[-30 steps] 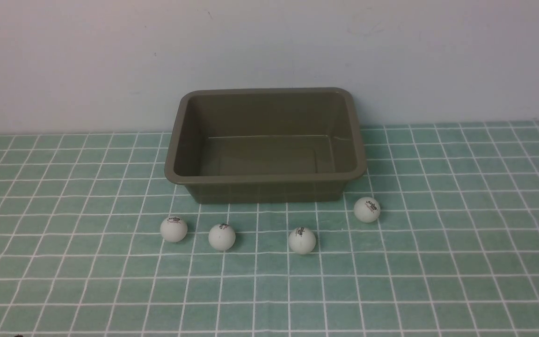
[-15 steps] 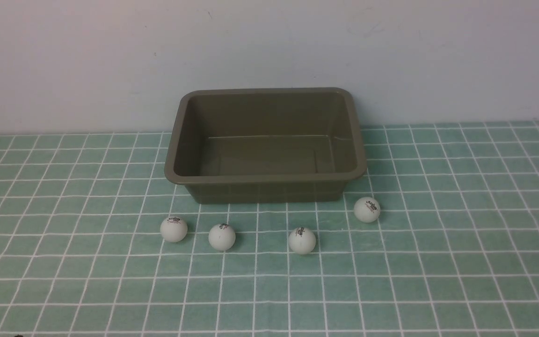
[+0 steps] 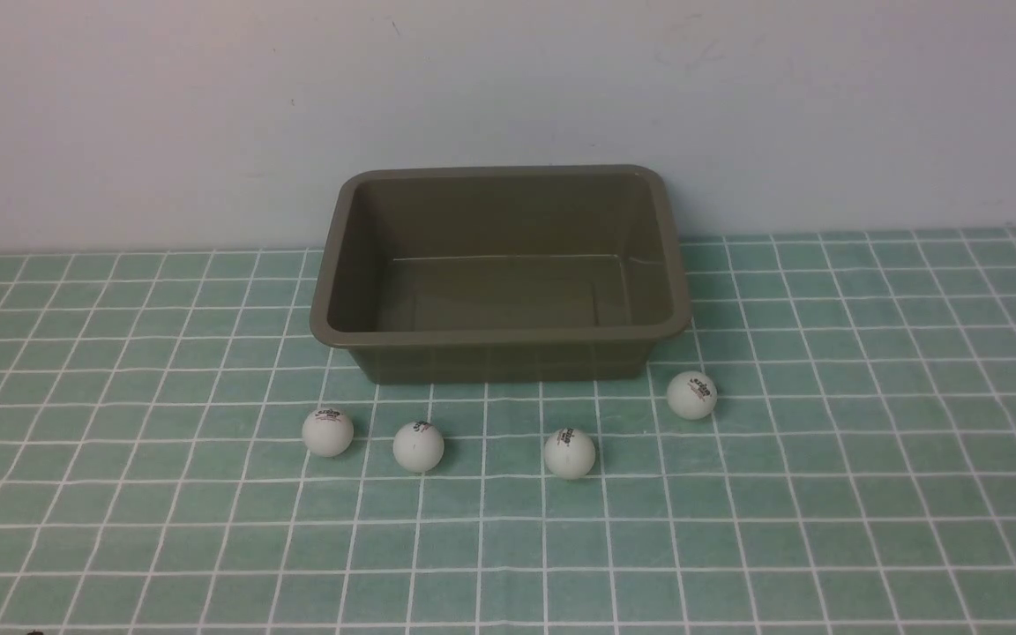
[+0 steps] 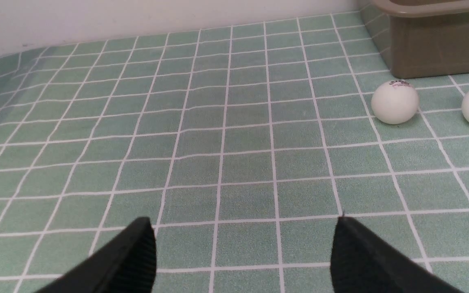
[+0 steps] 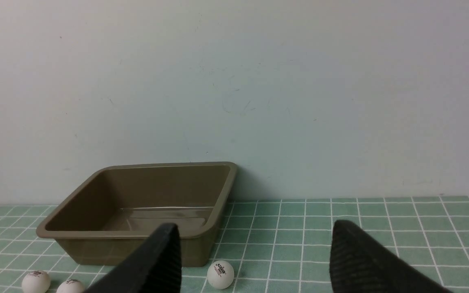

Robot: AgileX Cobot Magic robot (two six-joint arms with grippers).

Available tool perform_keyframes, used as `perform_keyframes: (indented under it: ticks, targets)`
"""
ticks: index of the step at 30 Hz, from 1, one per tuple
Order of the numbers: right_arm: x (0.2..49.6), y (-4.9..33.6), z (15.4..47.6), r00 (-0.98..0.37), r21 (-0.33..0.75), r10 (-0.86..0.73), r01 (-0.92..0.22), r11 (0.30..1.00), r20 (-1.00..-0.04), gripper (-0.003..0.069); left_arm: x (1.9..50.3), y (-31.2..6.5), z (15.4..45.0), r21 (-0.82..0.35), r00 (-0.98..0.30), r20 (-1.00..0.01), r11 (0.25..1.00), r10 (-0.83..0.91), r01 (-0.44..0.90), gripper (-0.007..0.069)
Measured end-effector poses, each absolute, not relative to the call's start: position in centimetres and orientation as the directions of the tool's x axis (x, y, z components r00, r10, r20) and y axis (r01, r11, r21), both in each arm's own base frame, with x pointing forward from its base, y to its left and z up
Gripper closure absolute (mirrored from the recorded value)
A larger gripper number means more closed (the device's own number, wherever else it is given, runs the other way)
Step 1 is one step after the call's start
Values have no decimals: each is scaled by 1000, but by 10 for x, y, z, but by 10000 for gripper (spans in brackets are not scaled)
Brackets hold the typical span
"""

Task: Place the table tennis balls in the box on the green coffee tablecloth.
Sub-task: 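Reach for and grasp a ping pong ball on the table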

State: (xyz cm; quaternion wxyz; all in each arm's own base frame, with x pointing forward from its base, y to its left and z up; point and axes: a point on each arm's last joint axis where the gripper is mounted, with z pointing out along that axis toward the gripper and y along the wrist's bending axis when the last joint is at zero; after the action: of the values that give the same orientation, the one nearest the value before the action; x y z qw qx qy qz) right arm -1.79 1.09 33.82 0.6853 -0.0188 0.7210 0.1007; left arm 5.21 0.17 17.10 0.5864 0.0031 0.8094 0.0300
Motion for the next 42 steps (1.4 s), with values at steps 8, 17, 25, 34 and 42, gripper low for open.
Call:
perform_keyframes:
  ticks: [8,17,25,34,42]
  targets:
    - [-18,11,338,-60,119,111,-165,979,-992,211,52,2,171,52,-312,-949,998,40,-30,105]
    - [-18,11,338,-60,119,111,-165,979,-992,211,52,2,171,52,-312,-949,998,40,-30,105]
    - [-18,11,338,-60,119,111,-165,979,-992,211,52,2,171,52,-312,-949,998,40,-30,105]
    - [-18,12,339,-56,140,131,-182,973,-990,211,52,2,171,52,-312,-949,998,40,-30,105]
    - [-18,14,339,-59,156,147,-196,968,-987,211,52,2,171,52,-312,-949,998,40,-30,105]
